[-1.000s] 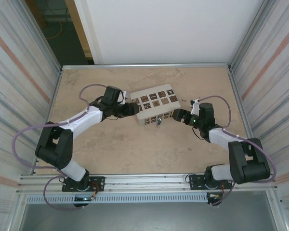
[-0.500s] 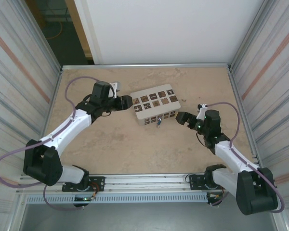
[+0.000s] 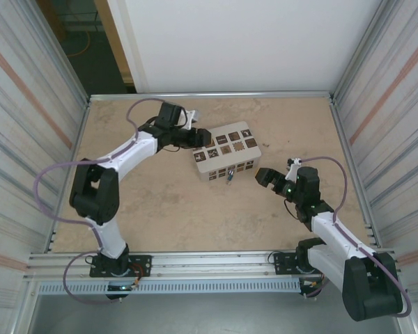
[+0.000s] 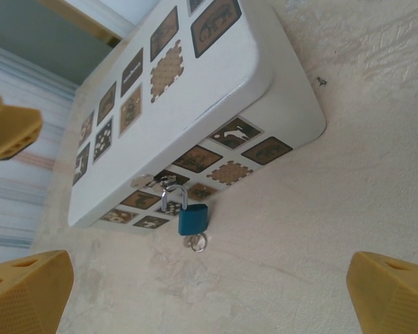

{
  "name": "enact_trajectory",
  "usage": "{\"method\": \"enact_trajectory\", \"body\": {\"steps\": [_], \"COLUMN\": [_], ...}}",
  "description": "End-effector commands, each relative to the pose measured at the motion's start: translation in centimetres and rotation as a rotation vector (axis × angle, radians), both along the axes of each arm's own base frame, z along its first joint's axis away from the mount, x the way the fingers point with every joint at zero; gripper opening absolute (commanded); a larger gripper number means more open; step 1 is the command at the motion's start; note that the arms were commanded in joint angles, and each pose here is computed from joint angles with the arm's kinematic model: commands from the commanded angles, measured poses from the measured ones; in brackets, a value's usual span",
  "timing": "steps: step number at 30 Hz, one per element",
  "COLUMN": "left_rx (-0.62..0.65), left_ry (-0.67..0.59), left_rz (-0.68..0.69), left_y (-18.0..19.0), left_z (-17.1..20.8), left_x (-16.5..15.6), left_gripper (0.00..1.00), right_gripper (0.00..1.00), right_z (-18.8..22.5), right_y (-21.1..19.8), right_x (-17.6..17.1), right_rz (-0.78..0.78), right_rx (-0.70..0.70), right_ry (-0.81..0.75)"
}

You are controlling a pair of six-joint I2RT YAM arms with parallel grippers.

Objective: Unlock the padlock with the key

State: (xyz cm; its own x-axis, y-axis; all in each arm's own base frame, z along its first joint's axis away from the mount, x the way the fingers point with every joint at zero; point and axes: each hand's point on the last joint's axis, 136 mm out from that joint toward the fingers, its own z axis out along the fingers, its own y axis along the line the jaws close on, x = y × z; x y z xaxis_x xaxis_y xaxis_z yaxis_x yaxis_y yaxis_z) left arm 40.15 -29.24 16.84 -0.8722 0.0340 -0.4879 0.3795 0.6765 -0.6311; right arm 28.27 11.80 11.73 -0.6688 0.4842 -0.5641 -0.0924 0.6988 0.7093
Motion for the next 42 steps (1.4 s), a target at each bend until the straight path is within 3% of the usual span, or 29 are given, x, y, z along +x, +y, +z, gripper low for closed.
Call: {"method": "enact_trajectory", "body": {"steps": [1, 20, 36, 42], "left_rx": [-0.038, -0.022, -0.013, -0.009], "left_ry": [0.017, 0.201, 0.217, 0.227], "left_rz": [-0.089, -0.125, -0.112, -0.107], "left_y": [-1.4, -1.6, -1.1, -1.0], "left_z": [0.1, -7.8, -8.3, -8.7], "left_x": [0.0, -0.8, -1.6, -1.6], "left_gripper": [0.54, 0.50, 0.49, 0.48], "right_gripper": [0.99, 0.99, 1.00, 0.91], "right_z": [0.0, -0.6, -0.5, -1.1], "right_y": [0.3, 1.9, 4.7, 6.5], "right_x": [-0.4, -0.3, 0.7, 1.2], "right_rz": [0.013, 0.054, 0.130, 0.221], "right_rx": [0.025, 0.011, 0.090, 0.104], "right_ry": [0.008, 0.015, -0.037, -0.067]}}
